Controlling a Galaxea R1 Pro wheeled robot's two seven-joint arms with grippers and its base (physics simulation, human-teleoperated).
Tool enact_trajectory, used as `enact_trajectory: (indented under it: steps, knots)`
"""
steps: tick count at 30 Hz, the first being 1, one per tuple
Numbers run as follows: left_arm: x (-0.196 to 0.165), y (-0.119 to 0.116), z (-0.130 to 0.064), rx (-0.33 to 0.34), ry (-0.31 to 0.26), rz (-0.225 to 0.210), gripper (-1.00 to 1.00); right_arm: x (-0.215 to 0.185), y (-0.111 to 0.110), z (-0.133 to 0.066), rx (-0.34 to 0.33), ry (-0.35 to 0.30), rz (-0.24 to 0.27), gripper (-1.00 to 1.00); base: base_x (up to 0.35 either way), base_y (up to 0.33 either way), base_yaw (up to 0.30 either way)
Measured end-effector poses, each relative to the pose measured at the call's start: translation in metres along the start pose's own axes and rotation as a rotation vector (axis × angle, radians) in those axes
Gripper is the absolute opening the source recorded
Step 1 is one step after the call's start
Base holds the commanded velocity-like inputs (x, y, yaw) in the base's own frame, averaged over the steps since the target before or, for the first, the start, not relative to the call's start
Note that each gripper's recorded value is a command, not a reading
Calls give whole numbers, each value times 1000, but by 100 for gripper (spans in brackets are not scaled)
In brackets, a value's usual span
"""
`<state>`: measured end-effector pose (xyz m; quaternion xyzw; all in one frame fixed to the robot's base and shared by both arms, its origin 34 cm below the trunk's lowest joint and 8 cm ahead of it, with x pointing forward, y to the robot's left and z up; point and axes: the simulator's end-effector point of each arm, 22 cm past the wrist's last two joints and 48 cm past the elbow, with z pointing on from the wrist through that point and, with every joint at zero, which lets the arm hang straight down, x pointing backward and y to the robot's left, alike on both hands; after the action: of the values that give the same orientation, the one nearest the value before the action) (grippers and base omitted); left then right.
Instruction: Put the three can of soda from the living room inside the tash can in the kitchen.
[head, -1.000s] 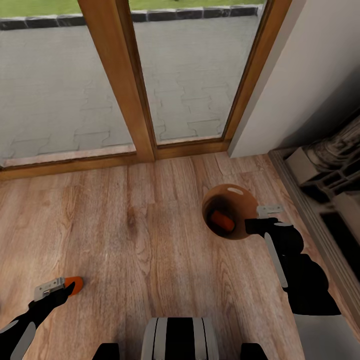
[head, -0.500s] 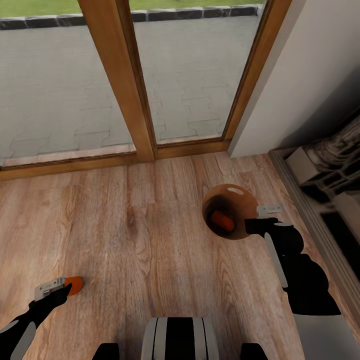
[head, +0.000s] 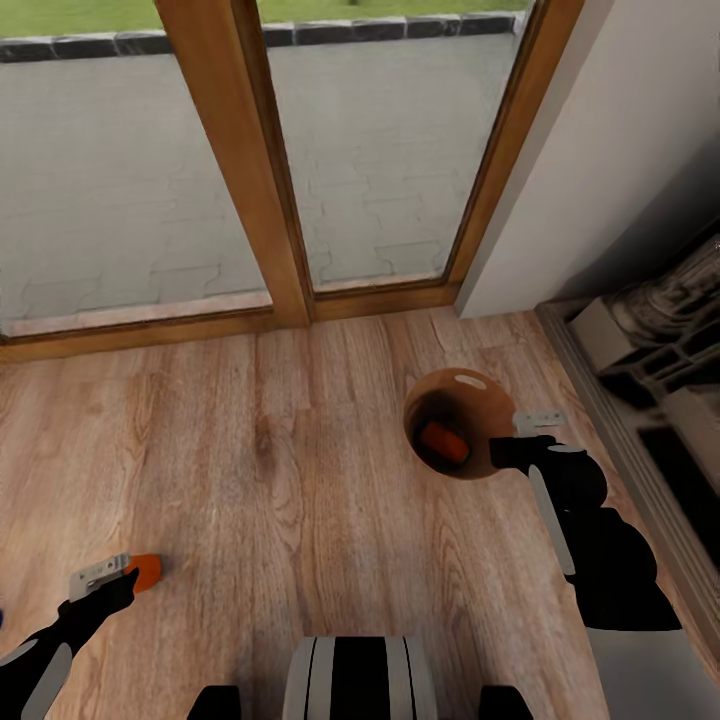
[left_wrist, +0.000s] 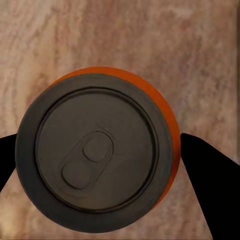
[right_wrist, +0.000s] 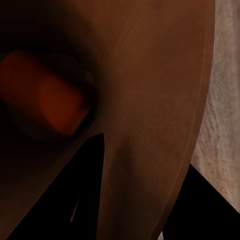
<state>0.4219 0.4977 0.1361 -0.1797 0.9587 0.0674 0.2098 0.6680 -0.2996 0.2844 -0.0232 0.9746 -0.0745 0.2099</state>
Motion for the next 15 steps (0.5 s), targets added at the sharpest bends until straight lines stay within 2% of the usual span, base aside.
enact_trajectory:
  steps: [15]
  knots:
    - [-22, -2, -27, 1, 0, 2, -100, -21, -5, -27, 1, 0, -1, -100, 0, 0, 0]
